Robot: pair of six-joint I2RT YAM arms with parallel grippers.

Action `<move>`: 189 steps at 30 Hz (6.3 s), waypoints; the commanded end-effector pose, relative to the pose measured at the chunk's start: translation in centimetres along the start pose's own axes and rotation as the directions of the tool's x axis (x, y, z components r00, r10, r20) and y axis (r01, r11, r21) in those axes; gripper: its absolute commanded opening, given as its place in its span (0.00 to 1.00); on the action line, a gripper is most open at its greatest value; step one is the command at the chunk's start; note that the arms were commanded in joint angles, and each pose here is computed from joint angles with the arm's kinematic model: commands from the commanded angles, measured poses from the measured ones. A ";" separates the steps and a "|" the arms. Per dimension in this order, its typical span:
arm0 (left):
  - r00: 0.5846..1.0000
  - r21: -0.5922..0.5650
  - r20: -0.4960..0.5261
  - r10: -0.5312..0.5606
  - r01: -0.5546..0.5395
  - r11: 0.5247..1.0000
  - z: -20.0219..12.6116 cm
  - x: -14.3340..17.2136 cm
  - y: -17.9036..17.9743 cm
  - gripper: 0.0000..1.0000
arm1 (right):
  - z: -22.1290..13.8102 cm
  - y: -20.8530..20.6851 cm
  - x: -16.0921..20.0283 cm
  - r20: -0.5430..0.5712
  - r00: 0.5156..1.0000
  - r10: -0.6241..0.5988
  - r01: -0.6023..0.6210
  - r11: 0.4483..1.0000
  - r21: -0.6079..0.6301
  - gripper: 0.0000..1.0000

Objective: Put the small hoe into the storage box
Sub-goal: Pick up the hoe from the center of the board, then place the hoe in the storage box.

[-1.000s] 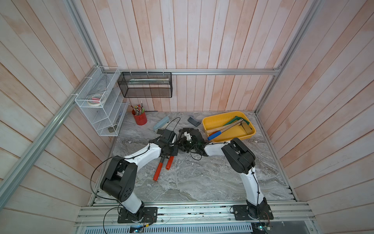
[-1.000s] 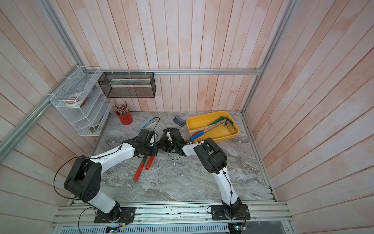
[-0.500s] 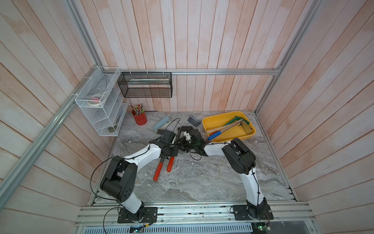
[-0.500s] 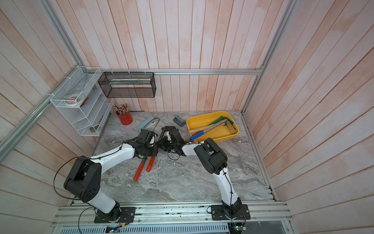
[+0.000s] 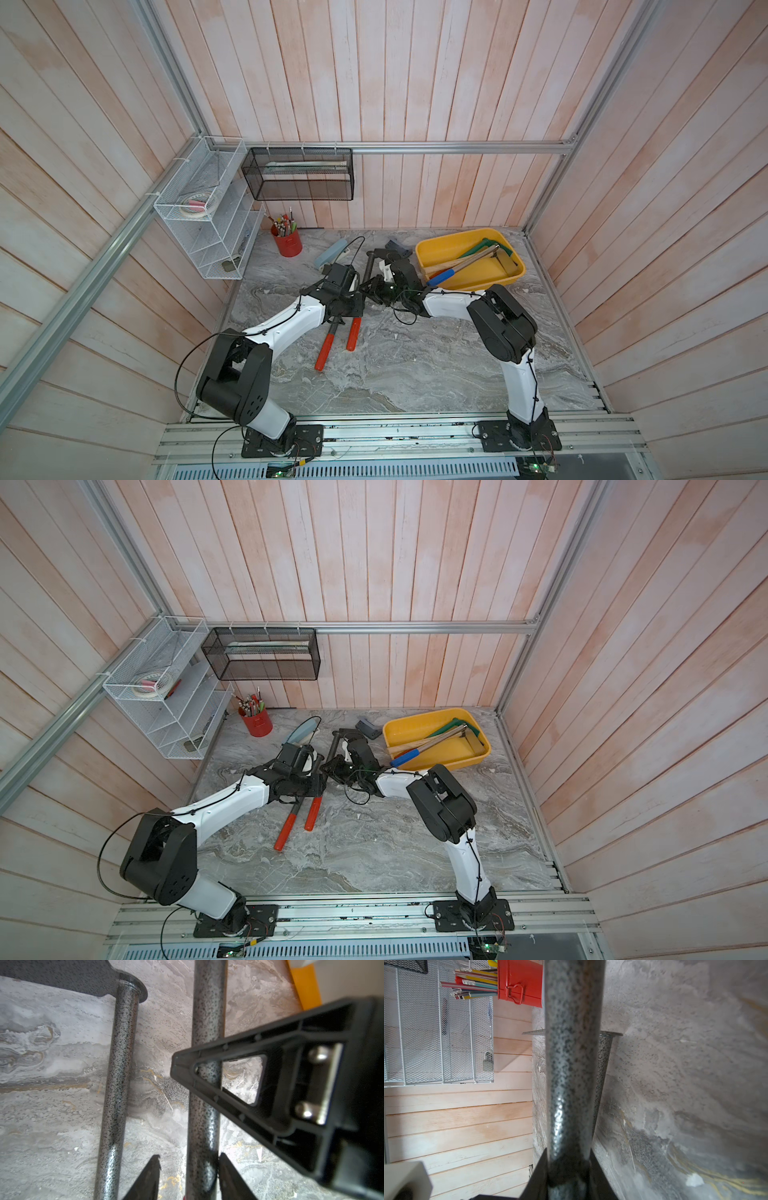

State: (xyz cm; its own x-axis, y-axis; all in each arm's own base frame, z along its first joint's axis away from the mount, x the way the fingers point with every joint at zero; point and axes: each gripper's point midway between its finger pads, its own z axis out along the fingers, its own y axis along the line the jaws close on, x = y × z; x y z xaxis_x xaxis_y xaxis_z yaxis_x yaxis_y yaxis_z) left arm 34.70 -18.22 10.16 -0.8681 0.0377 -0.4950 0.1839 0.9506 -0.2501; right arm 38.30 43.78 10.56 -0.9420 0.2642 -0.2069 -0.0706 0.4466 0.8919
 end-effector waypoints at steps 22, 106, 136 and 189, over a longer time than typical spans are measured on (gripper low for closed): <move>0.994 -0.043 0.101 -0.053 0.057 0.997 -2.9 -1.3 1.9 0.80 | -7.4 7.0 -5.8 0.156 0.978 -0.136 0.156 0.980 -0.124 0.17; 0.995 0.004 0.062 -0.081 0.081 0.997 -2.6 0.5 1.6 0.85 | -27.4 -4.3 -27.5 0.567 0.688 0.452 -0.262 0.884 -0.386 0.17; 0.995 0.015 0.055 -0.083 0.083 0.996 -2.2 0.9 1.5 0.85 | -26.8 -7.7 -28.9 0.531 0.658 0.535 -0.351 0.841 -0.413 0.17; 0.997 -0.042 0.049 -0.052 0.054 0.998 -2.1 1.2 2.5 0.85 | -24.0 -13.5 -32.8 0.582 0.648 0.491 -0.426 0.867 -0.257 0.18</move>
State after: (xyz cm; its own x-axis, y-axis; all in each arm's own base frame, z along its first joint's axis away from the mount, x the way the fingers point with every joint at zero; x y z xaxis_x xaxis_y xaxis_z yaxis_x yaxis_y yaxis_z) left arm 33.33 -15.90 10.79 -0.8540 -0.0427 -0.5186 0.1195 0.9539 -0.2752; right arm 61.19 8.79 13.16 -0.4485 0.8849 0.1253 0.3191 0.0276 0.9473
